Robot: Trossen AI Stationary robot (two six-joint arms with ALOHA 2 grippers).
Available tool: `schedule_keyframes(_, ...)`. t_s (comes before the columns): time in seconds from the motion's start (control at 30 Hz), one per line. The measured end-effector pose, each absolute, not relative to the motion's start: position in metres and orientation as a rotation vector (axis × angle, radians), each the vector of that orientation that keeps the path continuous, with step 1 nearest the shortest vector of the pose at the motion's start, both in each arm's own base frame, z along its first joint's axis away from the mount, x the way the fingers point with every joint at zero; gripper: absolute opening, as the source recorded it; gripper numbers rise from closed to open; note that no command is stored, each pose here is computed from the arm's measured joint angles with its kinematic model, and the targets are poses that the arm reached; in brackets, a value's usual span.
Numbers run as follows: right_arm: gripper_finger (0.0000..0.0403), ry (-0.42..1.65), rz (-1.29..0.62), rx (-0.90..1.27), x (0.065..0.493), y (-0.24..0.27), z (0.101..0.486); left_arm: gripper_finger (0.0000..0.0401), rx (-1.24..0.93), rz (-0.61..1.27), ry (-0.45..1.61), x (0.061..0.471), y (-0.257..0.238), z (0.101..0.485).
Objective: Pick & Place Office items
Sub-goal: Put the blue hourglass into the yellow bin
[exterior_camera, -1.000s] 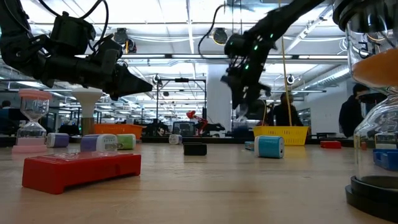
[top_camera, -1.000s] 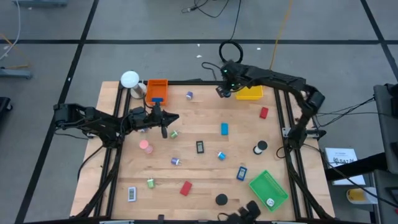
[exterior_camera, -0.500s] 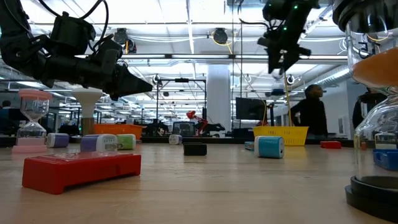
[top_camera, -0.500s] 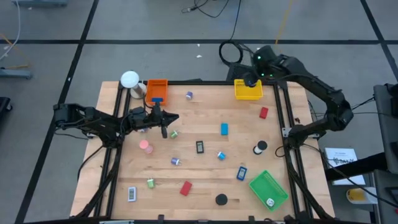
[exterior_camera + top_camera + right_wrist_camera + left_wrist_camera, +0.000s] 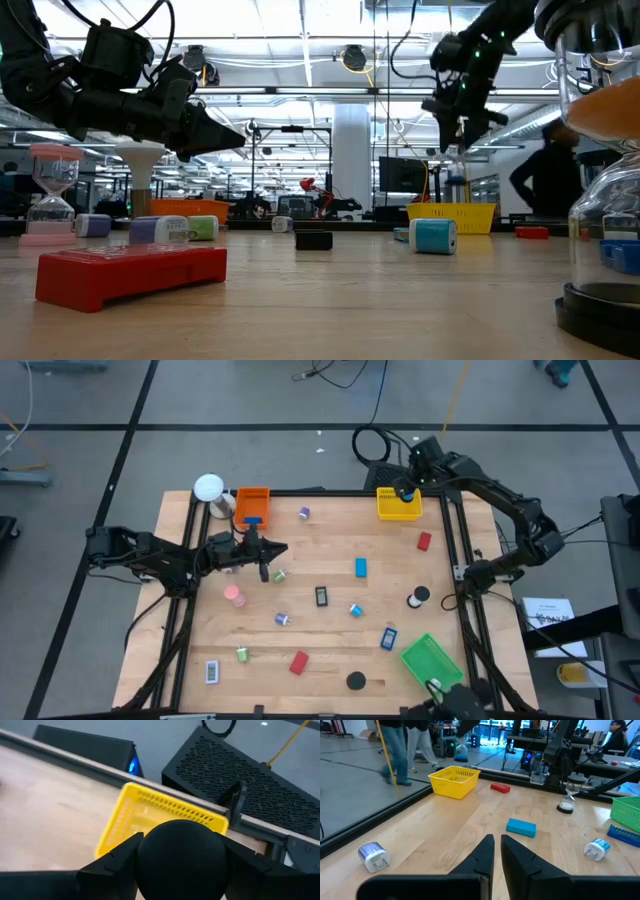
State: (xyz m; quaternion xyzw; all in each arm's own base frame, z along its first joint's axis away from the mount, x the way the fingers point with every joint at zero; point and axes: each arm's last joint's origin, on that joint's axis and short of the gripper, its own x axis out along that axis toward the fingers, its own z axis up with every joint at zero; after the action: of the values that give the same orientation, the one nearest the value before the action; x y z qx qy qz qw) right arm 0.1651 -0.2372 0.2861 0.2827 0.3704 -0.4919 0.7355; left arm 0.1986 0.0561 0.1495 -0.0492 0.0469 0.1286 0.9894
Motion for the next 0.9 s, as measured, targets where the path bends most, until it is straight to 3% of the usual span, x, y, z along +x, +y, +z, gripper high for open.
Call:
schedule_keyframes(0.33,0.0205,0.923,-1.067,0.649,0.161,-0.260,0.235,0.0037,-0.098,0.258,0.094,0.199,0.056,0.150)
schedule_keyframes(0.9,0.0209,0.864,-1.066,0.600,0.159,-0.260,0.209,0.0037,-0.099,0.258,0.094,0.199,0.056,0.150)
